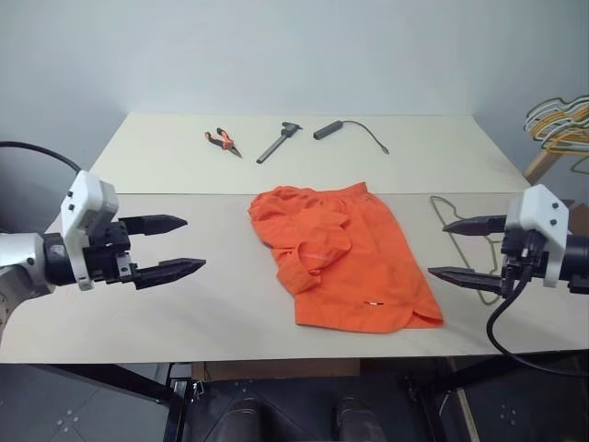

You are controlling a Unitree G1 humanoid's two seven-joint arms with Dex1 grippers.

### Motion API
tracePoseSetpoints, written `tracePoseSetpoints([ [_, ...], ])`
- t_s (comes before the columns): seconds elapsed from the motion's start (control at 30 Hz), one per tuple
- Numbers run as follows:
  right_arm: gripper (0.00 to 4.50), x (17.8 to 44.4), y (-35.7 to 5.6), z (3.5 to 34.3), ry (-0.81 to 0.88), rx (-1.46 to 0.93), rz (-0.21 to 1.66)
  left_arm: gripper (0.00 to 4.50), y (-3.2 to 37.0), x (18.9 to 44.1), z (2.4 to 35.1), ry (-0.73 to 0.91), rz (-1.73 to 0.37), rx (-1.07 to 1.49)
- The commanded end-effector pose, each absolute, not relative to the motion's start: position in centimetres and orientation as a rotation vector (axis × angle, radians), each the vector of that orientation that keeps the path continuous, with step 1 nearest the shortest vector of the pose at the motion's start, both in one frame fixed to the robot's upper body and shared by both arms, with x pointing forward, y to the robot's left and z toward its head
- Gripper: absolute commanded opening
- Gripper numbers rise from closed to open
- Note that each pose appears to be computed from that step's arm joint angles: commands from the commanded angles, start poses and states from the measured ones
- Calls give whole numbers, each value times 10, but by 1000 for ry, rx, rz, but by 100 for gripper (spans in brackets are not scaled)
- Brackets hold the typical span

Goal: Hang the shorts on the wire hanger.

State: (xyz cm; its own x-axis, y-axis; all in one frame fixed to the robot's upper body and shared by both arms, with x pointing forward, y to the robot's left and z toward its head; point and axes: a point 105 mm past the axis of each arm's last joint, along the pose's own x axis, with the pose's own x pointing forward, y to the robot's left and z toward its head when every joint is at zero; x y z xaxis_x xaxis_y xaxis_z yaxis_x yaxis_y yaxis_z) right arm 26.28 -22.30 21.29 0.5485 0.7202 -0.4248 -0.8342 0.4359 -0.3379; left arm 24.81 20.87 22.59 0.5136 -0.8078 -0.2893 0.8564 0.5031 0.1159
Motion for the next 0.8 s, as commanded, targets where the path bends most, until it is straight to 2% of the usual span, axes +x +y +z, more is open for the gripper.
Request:
tracePoseSetpoints([
  [0.03,447,262,-222,227,173,-589,968,450,207,244,238,172,-1031,280],
  [0.33,447,258,-224,215,195,-669,989,450,206,244,238,172,-1033,285],
  [0.8,447,253,-226,165,292,-1078,1164,450,202,240,233,178,-1053,285],
])
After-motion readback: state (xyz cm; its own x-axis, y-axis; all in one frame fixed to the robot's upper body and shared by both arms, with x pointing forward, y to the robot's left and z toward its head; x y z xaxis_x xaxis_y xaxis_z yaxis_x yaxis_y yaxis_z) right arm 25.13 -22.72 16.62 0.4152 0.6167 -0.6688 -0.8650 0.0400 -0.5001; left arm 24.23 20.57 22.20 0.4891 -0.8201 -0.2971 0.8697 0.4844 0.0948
